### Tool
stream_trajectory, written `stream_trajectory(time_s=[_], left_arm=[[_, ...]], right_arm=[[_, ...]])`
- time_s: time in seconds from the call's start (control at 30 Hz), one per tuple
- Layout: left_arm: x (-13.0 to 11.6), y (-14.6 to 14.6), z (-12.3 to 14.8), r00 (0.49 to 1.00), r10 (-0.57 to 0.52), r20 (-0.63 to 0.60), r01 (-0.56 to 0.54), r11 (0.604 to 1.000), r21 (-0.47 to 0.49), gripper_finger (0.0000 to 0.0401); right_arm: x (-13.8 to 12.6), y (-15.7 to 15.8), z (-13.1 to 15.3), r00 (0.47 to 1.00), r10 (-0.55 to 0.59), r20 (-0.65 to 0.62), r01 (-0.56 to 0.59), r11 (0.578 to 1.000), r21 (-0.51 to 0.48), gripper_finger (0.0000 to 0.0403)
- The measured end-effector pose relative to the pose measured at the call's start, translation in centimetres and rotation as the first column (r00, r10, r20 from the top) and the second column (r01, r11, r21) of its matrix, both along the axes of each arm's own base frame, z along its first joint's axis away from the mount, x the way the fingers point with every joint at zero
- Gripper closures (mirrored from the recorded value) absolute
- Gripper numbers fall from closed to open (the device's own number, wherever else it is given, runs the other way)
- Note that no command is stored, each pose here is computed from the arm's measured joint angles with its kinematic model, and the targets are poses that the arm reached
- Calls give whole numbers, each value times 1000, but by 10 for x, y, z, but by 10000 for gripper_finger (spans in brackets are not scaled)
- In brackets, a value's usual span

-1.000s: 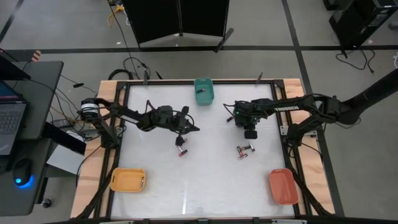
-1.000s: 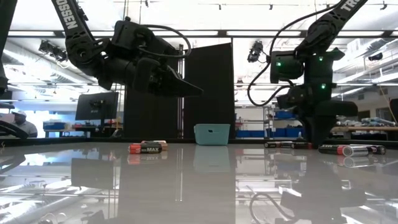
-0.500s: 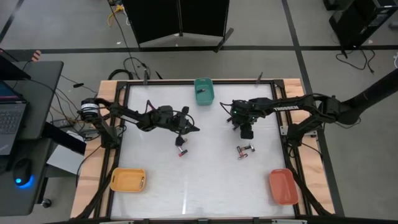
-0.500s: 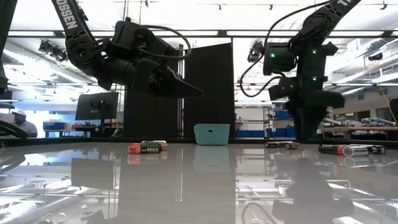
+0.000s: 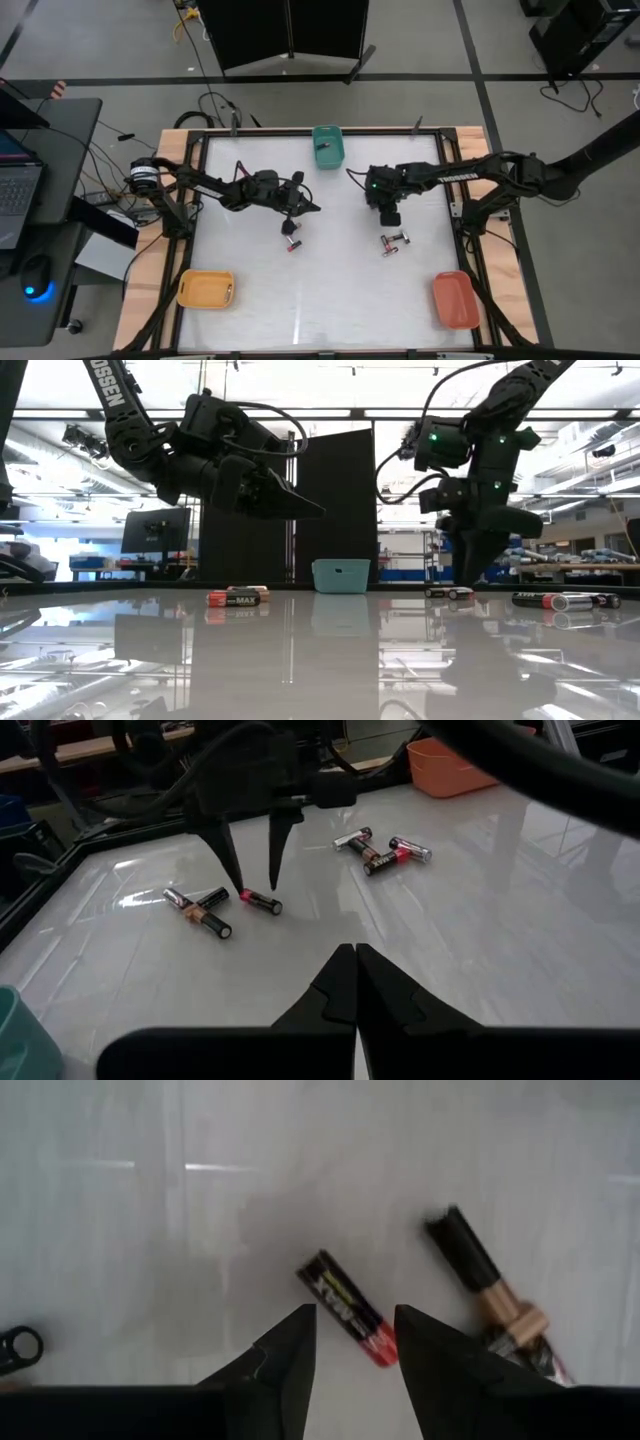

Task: Sort batteries
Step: Put the red battery into the orange bin

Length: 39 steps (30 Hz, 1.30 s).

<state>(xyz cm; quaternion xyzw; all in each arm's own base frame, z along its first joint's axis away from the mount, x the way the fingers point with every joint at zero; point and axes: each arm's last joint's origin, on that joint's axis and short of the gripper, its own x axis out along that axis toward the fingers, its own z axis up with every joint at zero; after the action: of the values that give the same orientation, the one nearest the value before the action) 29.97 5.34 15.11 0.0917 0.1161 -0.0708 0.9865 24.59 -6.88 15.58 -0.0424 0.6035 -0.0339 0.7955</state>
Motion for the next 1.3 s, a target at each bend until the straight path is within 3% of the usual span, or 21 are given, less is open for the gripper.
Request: stream_trajectory(time_s=[0.63, 0.87, 1.03, 1.3], left_arm=[[1, -5, 0, 1000, -17, -1, 17, 1000, 1, 396], [1, -5, 0, 1000, -18, -1, 18, 1000, 1, 396], [1, -5, 0, 1000, -15, 0, 15, 1000, 2, 396], [1, -5, 0, 1000, -13, 0, 13, 1000, 2, 396]], right_arm=[[8, 0, -19, 997, 61, -42, -60, 998, 26, 263], [8, 0, -22, 998, 43, -55, -41, 998, 37, 297], [12, 1, -15, 997, 18, -75, -15, 999, 49, 343], [28, 17, 14, 993, -27, -114, 32, 999, 44, 344]])
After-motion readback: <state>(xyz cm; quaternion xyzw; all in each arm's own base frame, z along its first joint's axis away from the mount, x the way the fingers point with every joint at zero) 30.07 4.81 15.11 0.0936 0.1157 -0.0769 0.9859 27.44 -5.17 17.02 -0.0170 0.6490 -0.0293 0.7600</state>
